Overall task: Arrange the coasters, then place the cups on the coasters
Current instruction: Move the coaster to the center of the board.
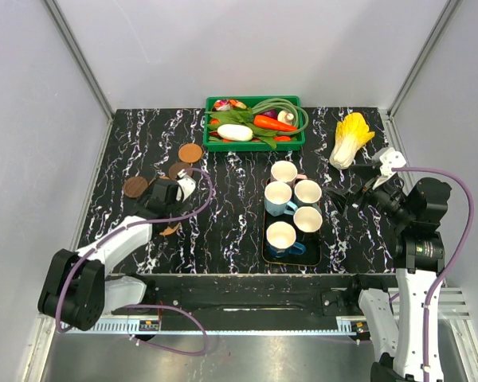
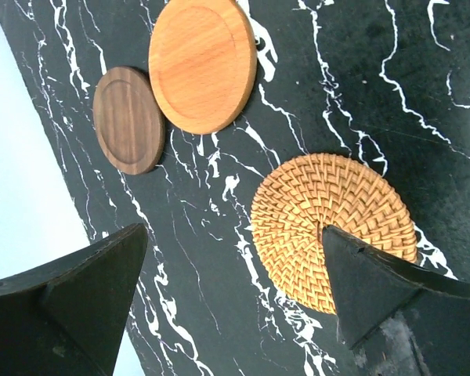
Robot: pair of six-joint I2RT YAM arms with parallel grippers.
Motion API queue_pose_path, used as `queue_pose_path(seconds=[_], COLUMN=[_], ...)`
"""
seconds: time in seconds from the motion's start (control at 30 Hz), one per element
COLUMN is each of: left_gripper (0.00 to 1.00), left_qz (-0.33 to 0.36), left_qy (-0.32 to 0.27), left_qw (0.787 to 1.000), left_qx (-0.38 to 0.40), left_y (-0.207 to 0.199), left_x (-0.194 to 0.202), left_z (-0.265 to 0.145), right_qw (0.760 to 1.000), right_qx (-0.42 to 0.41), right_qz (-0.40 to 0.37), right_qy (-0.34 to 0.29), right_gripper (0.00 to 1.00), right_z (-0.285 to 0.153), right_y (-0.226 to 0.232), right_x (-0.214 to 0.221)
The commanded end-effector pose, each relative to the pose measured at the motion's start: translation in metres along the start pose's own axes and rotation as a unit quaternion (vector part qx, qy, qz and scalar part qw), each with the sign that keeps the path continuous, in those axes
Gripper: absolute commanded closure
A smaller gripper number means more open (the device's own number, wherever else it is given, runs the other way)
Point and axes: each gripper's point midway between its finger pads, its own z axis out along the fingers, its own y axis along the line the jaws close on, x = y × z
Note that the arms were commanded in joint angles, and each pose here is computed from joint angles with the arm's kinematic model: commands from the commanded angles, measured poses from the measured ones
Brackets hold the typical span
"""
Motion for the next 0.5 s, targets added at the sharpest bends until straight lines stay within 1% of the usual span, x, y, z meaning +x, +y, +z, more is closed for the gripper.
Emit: queue_pose_path(seconds=[0.0,0.23,0.47], left_gripper=[0.01,0.01,0.01], left_qz=[-0.014,0.006,0.009], left_qy=[-0.003,0.044,0.044], left_qw=[0.999,0.998,0.999], left_qx=[-0.036,-0.041,-0.018], left_y=[0.013,0.007,-0.004], left_x=[0.000,0.017,0.017], left_z=[0.001,0.016,0.022], right_qw=[1.000,1.000,1.000], right_qx=[0.001,0.003,0.003], right_qz=[-0.011,-0.014,-0.013], right_qy=[-0.006,-0.009,-0.007], right_gripper=[0.00,0.00,0.00], right_z=[0.000,-0.001,-0.001], right_y=[-0.001,0.000,-0.001], right_x=[-0.005,-0.007,-0.006])
